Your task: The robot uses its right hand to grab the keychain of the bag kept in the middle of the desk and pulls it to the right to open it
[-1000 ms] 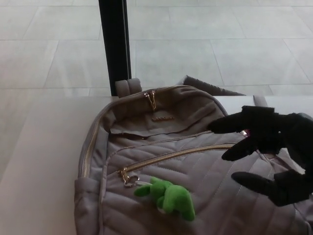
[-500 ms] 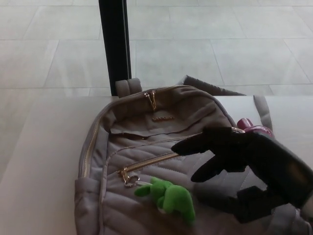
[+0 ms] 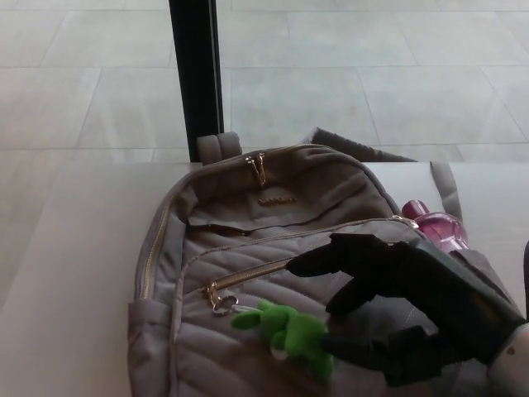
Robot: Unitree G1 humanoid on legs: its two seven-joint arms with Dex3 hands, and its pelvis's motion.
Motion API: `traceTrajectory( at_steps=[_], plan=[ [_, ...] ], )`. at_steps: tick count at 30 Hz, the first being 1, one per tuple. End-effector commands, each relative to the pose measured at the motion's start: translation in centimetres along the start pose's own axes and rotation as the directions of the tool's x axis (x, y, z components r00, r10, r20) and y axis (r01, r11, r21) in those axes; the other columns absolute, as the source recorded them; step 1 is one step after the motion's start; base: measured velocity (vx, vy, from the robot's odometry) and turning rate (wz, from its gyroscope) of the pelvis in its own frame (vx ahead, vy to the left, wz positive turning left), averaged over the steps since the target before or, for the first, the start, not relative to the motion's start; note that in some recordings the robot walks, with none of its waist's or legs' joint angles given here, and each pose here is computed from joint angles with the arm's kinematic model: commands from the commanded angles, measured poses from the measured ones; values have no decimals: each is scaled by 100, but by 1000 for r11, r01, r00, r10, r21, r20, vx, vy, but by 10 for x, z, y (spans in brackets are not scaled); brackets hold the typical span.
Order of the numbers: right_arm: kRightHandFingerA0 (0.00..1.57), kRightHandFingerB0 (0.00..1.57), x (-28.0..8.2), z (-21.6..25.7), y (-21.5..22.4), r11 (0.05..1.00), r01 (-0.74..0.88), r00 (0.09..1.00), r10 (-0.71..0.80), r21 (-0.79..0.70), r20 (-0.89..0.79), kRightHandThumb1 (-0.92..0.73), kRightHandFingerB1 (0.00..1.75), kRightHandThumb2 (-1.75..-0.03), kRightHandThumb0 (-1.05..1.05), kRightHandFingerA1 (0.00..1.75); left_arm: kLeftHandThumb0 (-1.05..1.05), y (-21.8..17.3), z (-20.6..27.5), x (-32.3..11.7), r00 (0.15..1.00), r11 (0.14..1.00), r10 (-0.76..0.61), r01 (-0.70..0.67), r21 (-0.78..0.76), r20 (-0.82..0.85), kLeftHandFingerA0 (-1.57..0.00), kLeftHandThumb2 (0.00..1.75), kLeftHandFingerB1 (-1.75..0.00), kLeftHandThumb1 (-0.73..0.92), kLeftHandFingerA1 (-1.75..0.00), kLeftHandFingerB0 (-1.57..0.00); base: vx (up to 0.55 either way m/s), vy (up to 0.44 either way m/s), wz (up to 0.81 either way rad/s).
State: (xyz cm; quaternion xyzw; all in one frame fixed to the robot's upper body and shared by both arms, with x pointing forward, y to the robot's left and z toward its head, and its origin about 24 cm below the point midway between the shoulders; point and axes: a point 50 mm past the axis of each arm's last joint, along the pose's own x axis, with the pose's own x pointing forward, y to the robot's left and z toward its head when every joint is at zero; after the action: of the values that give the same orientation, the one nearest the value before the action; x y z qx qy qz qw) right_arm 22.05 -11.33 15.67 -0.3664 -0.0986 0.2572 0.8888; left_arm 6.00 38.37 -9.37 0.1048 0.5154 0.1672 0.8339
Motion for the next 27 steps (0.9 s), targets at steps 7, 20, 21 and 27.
traceTrajectory(
  at_steps=[7,20,21,27],
  plan=[
    [71,46,-13,-4,22,950,63,997,-74,-305,-25,-74,40,-63,-81,72,-64,8,6,-2,999,996,14,-17,84,40,-62,58,-45,59,-59,-58,0,0,0],
    [69,29,-19,-13,37,881,-44,992,-19,-472,-127,-74,36,-63,-91,91,-66,6,11,-1,998,989,12,-21,147,62,-61,60,-43,66,-55,-52,0,0,0],
    [64,27,-19,-16,36,871,-35,989,-39,-490,-140,-70,37,-63,-91,117,-67,6,11,-1,998,991,10,-19,129,65,-61,60,-45,65,-57,-54,0,0,0],
    [64,30,-20,-32,29,805,-10,968,-142,-594,-209,-58,36,-62,-82,150,-66,6,13,-1,998,991,17,-25,128,62,-62,60,-44,67,-58,-54,0,0,0]
  ],
)
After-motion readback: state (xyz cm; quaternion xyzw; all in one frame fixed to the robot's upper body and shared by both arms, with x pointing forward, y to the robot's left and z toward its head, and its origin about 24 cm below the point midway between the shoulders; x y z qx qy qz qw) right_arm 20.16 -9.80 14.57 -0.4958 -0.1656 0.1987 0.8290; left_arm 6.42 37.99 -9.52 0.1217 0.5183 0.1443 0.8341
